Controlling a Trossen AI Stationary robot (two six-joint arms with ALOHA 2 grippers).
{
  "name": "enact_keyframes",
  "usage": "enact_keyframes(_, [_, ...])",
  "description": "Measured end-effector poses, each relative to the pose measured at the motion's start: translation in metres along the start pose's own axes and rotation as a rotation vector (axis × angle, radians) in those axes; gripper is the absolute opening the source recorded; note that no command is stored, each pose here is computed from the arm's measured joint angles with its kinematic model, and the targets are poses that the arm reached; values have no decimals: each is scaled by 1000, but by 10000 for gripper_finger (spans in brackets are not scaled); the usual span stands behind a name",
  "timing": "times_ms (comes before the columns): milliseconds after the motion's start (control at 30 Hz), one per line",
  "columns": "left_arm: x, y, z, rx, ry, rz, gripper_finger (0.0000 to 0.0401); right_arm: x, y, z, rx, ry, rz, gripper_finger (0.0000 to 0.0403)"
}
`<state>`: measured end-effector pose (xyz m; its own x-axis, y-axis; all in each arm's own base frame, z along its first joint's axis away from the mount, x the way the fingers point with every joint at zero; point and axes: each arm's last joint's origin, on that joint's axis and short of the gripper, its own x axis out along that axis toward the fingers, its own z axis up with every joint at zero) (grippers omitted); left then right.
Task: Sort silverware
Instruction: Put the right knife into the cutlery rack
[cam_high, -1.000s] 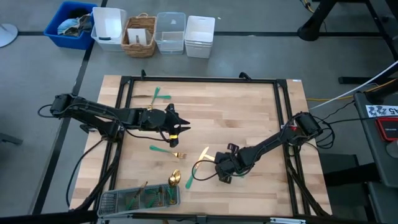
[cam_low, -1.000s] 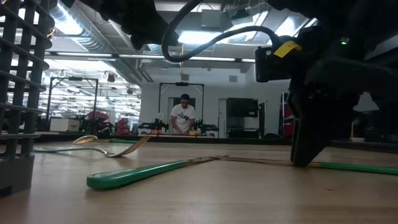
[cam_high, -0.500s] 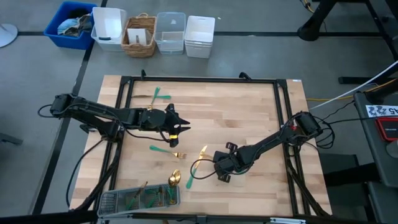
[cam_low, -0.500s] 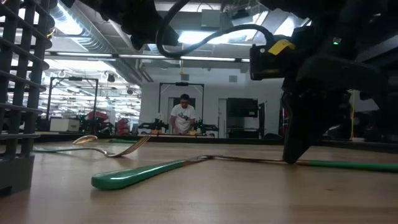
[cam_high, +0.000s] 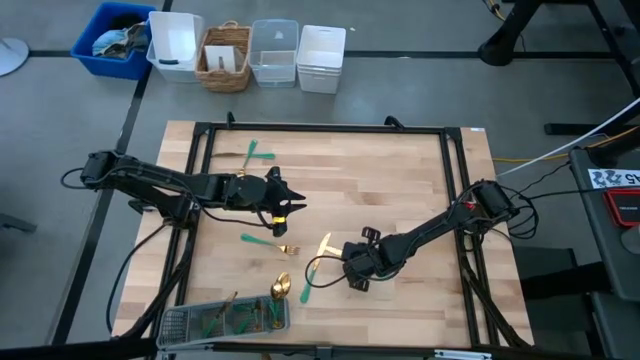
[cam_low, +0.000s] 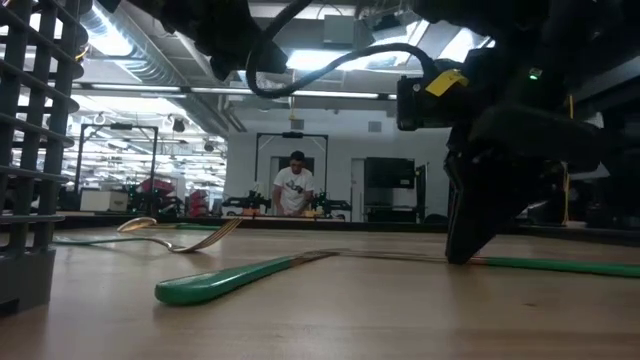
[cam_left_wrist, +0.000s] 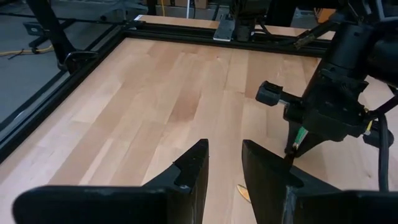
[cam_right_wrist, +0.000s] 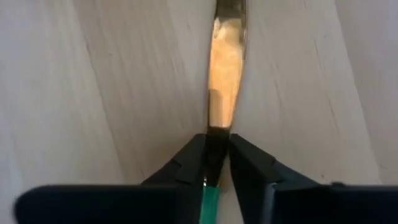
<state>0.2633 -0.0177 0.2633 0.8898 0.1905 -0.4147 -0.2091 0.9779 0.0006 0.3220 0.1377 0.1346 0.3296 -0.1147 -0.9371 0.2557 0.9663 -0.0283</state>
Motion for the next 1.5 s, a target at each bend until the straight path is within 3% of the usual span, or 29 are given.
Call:
enact_keyframes(167, [0, 0, 0, 0, 0, 0, 90, -14, 2, 8, -48, 68, -27, 121])
enact_keyframes(300, [0, 0, 0, 0, 0, 0, 90, -20, 2, 11, -74, 88, -38, 133])
enact_keyframes(800, [0, 0, 0, 0, 0, 0, 90, -9, -30, 28, 59, 216, 121, 116])
enact_keyframes(1200, [0, 0, 0, 17, 2, 0, 90, -10, -29, 28, 57, 207, 116, 115])
enact_keyframes(1500, [0, 0, -2, 23, 26, 3, 90, 8, -23, 25, 44, 245, 110, 115])
